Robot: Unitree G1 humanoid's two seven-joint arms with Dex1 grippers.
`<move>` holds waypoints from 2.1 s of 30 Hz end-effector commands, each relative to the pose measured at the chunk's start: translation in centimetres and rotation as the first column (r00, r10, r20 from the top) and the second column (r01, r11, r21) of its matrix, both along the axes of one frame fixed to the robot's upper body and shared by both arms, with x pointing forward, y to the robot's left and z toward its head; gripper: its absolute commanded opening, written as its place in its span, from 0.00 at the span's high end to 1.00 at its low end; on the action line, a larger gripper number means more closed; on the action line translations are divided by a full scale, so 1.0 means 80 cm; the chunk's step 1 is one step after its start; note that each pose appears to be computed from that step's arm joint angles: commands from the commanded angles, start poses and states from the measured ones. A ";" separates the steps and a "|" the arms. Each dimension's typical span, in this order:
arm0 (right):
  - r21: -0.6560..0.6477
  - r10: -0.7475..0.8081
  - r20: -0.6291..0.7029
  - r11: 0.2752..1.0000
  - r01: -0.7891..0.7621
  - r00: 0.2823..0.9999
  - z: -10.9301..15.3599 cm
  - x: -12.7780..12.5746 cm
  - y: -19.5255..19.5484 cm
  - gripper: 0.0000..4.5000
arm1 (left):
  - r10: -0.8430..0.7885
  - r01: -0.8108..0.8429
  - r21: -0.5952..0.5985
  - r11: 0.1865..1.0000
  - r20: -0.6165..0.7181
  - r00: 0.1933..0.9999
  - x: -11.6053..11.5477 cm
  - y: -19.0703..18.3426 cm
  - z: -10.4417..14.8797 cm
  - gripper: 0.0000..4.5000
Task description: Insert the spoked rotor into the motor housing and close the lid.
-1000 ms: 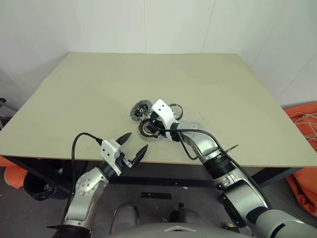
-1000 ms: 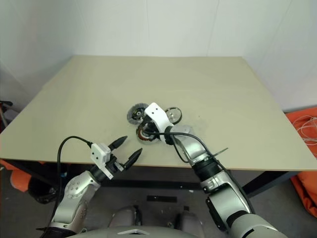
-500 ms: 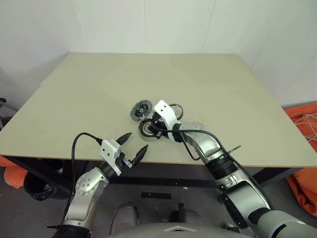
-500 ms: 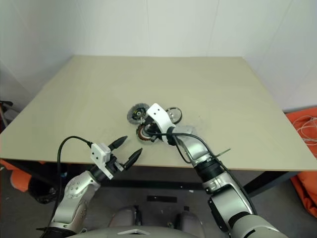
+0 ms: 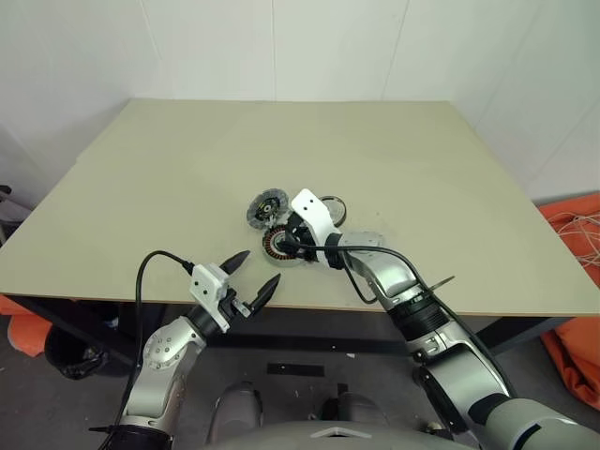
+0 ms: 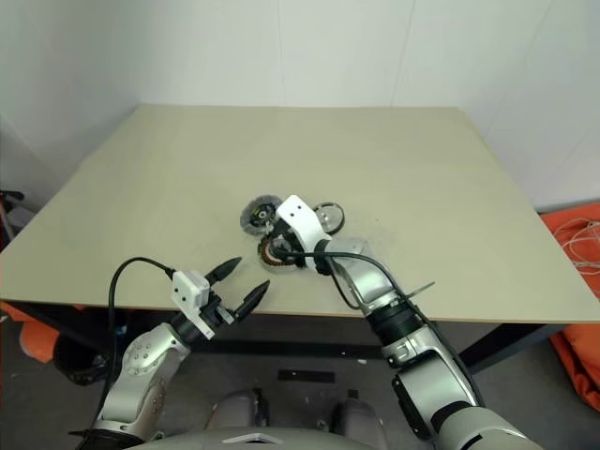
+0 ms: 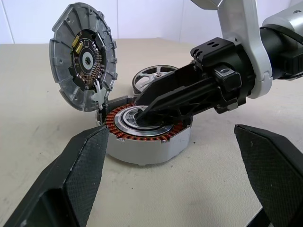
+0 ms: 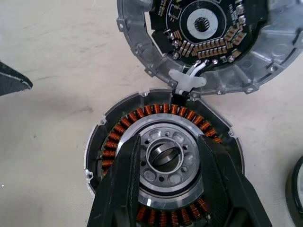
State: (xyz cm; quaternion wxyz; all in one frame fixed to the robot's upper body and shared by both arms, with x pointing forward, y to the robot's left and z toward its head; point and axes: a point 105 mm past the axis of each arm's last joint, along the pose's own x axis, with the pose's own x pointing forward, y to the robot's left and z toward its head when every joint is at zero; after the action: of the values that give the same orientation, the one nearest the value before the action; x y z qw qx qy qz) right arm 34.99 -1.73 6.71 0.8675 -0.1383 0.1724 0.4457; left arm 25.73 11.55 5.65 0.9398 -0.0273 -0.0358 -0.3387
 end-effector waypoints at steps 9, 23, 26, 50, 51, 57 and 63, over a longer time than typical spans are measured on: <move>0.116 -0.042 0.087 0.993 0.032 0.995 0.062 0.005 -0.016 0.96 | -0.012 0.013 -0.018 1.000 0.039 0.999 0.002 -0.003 0.016 0.00; 0.021 -0.027 0.014 0.999 0.026 1.000 0.022 -0.009 -0.020 1.00 | -0.005 0.006 -0.016 1.000 0.037 0.999 0.003 -0.002 0.015 0.00; 0.022 -0.025 0.011 0.999 0.025 1.000 0.021 -0.007 -0.017 1.00 | -0.004 0.005 -0.016 1.000 0.037 0.999 0.003 -0.002 0.015 0.00; 0.034 0.022 0.022 0.999 -0.022 1.000 0.022 -0.001 0.015 1.00 | 0.000 0.001 -0.018 1.000 0.034 0.999 0.003 -0.001 0.014 0.00; 0.033 0.024 0.021 0.999 -0.025 0.999 0.022 -0.001 0.016 1.00 | 0.000 0.001 -0.018 1.000 0.033 0.999 0.003 -0.001 0.013 0.00; 0.032 0.035 0.018 0.999 -0.036 0.999 0.020 -0.001 0.020 1.00 | 0.007 -0.007 -0.016 1.000 0.034 0.999 0.002 0.000 0.013 0.00; 0.022 0.051 0.010 0.998 -0.051 0.999 0.015 -0.002 0.026 1.00 | 0.009 -0.008 -0.017 1.000 0.035 0.999 0.002 -0.001 0.012 0.00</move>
State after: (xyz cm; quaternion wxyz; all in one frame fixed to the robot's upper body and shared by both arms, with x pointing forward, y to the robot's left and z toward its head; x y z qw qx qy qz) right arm 34.50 -0.53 6.50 0.8589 -0.1273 0.1865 0.4596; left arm 25.73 11.52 5.45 0.9413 -0.0335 -0.0301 -0.3346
